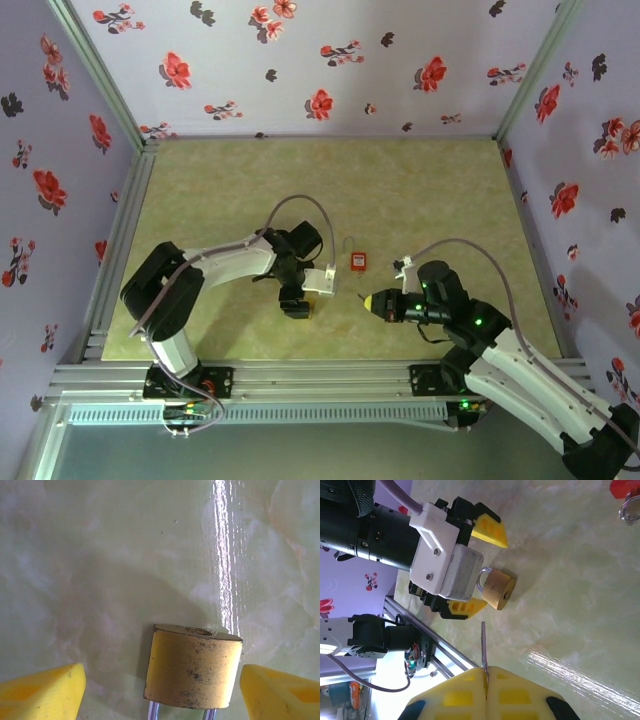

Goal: Unlock with the key

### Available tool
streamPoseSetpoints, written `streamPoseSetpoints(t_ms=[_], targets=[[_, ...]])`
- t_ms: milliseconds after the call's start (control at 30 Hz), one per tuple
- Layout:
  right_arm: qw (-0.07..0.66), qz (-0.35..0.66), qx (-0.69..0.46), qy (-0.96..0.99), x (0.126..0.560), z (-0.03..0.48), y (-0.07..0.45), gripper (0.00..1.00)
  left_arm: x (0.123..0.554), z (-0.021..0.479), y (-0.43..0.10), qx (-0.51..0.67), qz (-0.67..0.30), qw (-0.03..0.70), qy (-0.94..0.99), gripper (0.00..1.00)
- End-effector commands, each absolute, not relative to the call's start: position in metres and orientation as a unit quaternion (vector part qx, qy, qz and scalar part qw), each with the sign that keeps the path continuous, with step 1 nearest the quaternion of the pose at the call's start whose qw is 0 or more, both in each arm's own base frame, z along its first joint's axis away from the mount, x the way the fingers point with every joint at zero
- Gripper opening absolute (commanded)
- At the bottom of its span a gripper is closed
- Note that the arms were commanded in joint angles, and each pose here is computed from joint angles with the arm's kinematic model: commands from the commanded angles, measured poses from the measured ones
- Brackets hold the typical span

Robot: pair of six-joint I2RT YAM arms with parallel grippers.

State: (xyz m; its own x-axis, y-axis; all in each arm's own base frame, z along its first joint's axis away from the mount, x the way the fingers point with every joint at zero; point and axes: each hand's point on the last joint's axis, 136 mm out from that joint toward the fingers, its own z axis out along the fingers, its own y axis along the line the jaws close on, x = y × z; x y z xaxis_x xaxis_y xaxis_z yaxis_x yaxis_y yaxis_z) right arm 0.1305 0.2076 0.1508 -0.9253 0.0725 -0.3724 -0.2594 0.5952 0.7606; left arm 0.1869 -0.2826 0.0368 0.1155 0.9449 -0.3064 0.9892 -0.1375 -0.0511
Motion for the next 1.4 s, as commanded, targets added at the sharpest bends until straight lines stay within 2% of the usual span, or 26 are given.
streamPoseSetpoints(t_ms=[0,567,833,900,1100,1233,1367], targets=[[0.184,0.440,-0.044,0.878,0.130,0.145,0.205,0.00,0.184,0.034,-0.285,0.752,-0.142,0.071,0.640,0.80],[0.190,0.440,-0.042,0.877,0.131,0.146,0.204,0.00,0.185,-0.001,-0.274,0.750,-0.082,0.042,0.654,0.70],[0.194,0.438,-0.041,0.877,0.132,0.145,0.203,0.00,0.189,-0.004,-0.271,0.744,-0.066,0.046,0.663,0.56],[0.193,0.439,-0.040,0.877,0.132,0.145,0.203,0.00,0.190,0.000,-0.273,0.741,-0.069,0.054,0.666,0.57],[0.192,0.438,-0.039,0.877,0.132,0.144,0.203,0.00,0.186,0.033,-0.283,0.729,-0.105,0.095,0.670,0.73],[0.191,0.438,-0.039,0.877,0.132,0.144,0.203,0.00,0.190,0.055,-0.281,0.703,-0.140,0.105,0.690,0.75],[0.191,0.440,-0.039,0.877,0.132,0.144,0.203,0.00,0.196,0.055,-0.274,0.698,-0.142,0.092,0.696,0.75]])
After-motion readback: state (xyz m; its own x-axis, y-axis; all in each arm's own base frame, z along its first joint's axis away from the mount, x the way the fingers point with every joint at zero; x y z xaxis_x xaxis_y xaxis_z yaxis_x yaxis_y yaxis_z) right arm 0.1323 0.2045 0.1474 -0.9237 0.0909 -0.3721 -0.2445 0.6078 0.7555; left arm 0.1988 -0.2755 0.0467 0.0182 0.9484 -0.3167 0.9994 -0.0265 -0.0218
